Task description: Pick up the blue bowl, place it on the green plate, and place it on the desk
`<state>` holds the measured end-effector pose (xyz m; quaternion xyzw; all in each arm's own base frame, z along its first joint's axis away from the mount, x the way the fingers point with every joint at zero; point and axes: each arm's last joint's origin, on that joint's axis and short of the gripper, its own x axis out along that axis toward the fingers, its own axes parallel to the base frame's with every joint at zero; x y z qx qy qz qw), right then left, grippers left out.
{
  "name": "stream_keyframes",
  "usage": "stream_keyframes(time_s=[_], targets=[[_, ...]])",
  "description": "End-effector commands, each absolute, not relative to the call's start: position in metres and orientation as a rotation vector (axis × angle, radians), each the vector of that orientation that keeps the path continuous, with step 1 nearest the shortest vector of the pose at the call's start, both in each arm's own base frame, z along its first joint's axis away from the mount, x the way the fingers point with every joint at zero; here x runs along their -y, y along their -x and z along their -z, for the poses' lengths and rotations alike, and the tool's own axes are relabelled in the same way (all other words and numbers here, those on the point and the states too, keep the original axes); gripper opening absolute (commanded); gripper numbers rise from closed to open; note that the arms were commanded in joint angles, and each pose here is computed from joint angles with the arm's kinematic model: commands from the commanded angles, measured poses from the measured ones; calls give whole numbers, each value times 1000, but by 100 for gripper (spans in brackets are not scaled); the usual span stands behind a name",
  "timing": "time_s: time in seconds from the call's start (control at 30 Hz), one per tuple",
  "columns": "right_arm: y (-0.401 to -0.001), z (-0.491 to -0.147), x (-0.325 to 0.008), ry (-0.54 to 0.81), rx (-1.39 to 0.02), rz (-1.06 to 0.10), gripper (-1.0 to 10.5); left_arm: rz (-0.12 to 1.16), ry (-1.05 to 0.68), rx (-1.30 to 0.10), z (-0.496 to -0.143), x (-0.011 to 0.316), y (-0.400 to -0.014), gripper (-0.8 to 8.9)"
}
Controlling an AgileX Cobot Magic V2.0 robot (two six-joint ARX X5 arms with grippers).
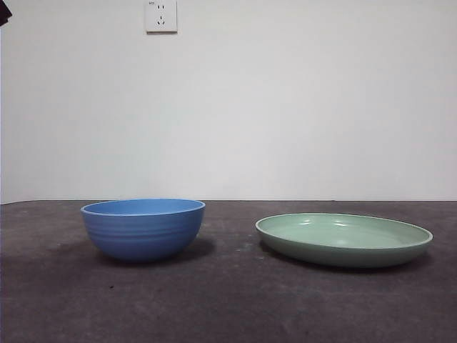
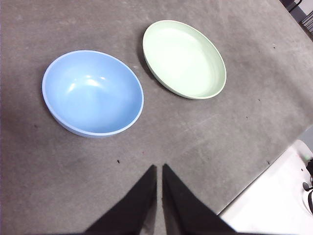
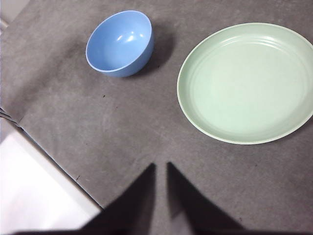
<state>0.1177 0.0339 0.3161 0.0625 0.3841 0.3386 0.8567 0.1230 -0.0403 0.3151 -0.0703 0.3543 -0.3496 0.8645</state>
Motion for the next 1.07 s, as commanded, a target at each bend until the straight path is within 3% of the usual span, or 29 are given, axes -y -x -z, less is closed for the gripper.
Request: stream_keyframes(time_s=[0.03, 0.07, 0.1, 0.17, 0.63, 1.07], targets=[[-119, -320, -35, -132, -798, -718, 281, 747, 131, -714, -321, 41, -124, 171], [-119, -320, -35, -133, -798, -717, 364, 747, 133, -715, -321, 41, -124, 266], [-119, -320, -35, -132, -798, -717, 388, 747, 133, -715, -321, 41, -124, 368], [-119, -320, -35, -132, -798, -716, 388, 747, 133, -714, -321, 41, -124, 474], [-120, -320, -35, -131, -794, -715, 388, 702, 143, -712, -321, 42, -132, 464], [-120, -321, -34, -140, -791, -703, 388, 591, 94, -828, -324, 69, -202, 457]])
